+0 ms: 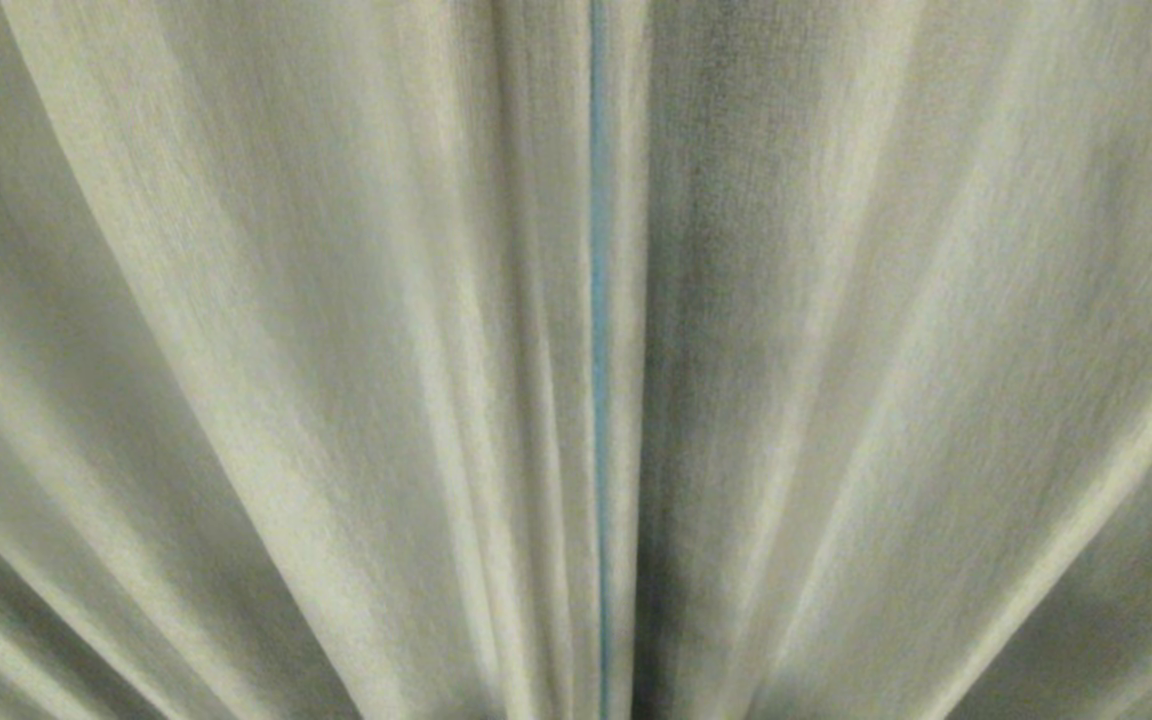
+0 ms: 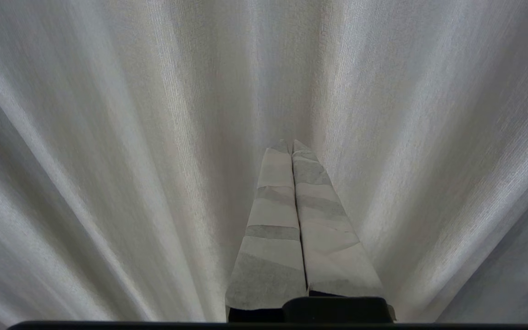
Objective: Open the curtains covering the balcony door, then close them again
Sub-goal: Pull the outer curtains open on both sides
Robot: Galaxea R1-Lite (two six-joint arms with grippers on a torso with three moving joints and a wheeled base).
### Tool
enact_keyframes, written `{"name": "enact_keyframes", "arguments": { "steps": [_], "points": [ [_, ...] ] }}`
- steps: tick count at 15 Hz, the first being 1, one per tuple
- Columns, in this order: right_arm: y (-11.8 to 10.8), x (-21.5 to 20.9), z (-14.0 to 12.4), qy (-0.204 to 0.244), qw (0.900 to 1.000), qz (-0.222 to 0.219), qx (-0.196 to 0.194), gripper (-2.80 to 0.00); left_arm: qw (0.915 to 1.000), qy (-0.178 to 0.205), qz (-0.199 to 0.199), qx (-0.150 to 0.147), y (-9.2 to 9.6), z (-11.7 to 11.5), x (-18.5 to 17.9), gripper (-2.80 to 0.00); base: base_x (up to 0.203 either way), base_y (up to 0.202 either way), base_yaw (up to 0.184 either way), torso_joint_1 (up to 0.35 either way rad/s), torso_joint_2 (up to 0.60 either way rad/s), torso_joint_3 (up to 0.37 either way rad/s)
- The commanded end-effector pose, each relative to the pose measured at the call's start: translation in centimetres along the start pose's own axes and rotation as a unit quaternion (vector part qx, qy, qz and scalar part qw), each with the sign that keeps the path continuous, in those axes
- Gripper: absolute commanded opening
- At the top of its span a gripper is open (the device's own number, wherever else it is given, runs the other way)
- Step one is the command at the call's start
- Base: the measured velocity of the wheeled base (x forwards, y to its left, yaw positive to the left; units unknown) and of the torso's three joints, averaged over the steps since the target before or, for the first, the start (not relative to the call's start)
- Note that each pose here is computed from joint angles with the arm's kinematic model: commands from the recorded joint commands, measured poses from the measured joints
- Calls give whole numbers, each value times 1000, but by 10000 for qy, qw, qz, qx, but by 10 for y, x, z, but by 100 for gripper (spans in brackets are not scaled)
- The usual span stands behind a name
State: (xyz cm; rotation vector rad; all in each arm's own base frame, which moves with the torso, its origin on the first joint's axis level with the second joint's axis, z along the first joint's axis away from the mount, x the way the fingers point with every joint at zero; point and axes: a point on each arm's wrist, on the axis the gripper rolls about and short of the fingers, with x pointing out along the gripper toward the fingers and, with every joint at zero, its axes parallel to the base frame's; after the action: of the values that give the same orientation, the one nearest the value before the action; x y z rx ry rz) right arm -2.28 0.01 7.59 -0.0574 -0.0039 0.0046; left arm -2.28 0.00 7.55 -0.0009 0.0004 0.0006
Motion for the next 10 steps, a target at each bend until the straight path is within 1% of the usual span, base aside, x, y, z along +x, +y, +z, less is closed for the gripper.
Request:
{"name": "enact_keyframes", "arguments": {
  "steps": [1, 4, 6, 9, 10],
  "points": [
    [0, 0, 0, -4, 10000, 7, -20, -280, 10000, -2, 5, -3, 0, 0, 0, -280, 0, 0, 0, 0, 0, 0],
    [0, 0, 1, -15, 10000, 16, -89, -280, 10000, -2, 5, -3, 0, 0, 0, -280, 0, 0, 0, 0, 0, 0],
    [0, -3, 8, -144, 9998, 82, -85, -280, 10000, -2, 5, -3, 0, 0, 0, -280, 0, 0, 0, 0, 0, 0],
    [2, -8, 25, -458, 9962, 733, -119, -280, 10000, -2, 5, -3, 0, 0, 0, -280, 0, 0, 0, 0, 0, 0],
    [2, -9, 27, -482, 9958, 768, -140, -280, 10000, -2, 5, -3, 0, 0, 0, -280, 0, 0, 0, 0, 0, 0]
  ]
}}
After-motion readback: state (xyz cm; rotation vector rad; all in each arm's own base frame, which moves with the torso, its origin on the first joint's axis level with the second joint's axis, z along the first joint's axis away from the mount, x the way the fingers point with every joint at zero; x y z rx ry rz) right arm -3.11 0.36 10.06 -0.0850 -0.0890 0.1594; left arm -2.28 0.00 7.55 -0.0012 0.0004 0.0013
